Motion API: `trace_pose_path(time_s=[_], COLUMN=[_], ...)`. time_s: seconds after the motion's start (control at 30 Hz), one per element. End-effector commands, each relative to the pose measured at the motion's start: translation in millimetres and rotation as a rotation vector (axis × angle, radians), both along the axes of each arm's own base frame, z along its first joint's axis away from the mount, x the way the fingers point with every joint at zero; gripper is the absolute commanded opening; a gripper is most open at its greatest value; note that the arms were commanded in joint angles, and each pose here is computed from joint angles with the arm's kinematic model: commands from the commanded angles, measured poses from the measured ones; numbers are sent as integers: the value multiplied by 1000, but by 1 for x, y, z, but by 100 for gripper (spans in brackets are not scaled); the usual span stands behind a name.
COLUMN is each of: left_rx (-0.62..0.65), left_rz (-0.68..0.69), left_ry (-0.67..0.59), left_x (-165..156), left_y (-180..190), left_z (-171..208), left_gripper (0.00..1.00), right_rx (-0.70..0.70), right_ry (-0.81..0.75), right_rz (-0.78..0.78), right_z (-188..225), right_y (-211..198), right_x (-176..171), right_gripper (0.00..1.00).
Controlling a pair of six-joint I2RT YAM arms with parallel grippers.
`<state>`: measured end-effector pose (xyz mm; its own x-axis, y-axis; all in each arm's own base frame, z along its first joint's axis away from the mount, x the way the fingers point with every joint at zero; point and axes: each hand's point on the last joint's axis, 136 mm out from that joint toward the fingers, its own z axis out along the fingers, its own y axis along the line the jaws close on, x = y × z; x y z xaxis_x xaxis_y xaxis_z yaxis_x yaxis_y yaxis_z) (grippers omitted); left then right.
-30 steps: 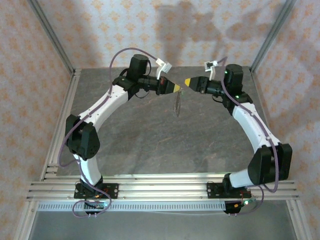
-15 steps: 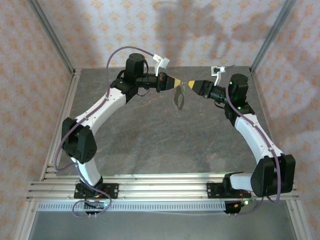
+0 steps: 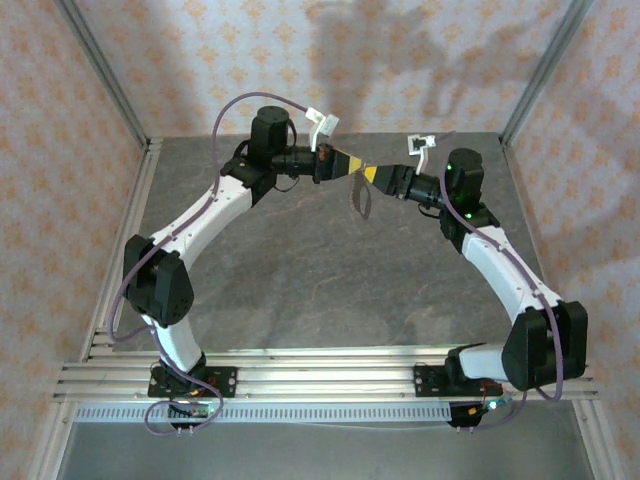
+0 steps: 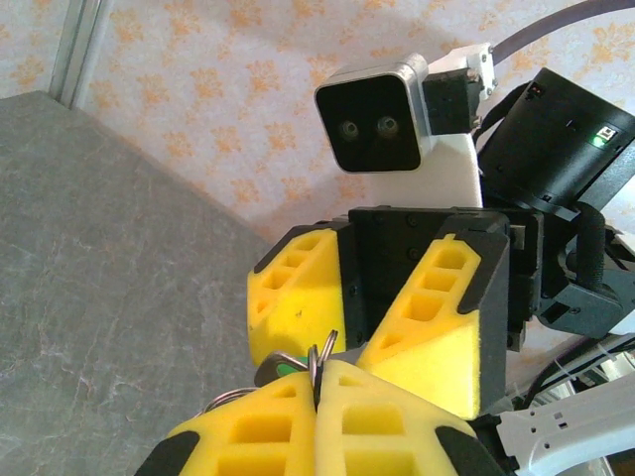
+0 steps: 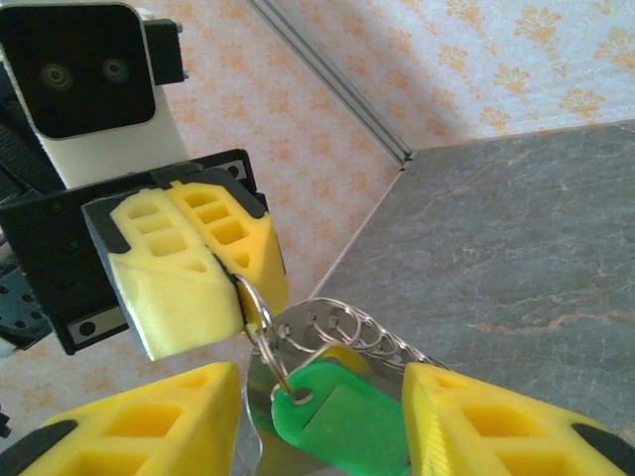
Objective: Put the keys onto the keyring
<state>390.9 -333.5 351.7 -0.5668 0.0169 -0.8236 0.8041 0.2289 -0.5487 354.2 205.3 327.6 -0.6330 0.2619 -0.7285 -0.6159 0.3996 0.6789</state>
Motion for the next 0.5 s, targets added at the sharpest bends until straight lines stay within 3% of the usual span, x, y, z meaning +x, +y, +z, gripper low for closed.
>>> trace_pose_path(time_s=[0.0,0.23,0.47], left_rx=[-49,-48,-48], left_rz=[-20,-27,-13], left_ry=[-89,-87,-89], left_x=[-13,-14,-11], left_y=[-1,-2,-2], left_z=[35,35,34], left_gripper=[0,0,0], right_rx=[-1,0,-2], right_ry=[-58,-46,-45], right_rz=[13,34,54], right_z=[7,4,2], right_y=[4,8,10], right_x=[4,6,-1], right_gripper=[46,40,13])
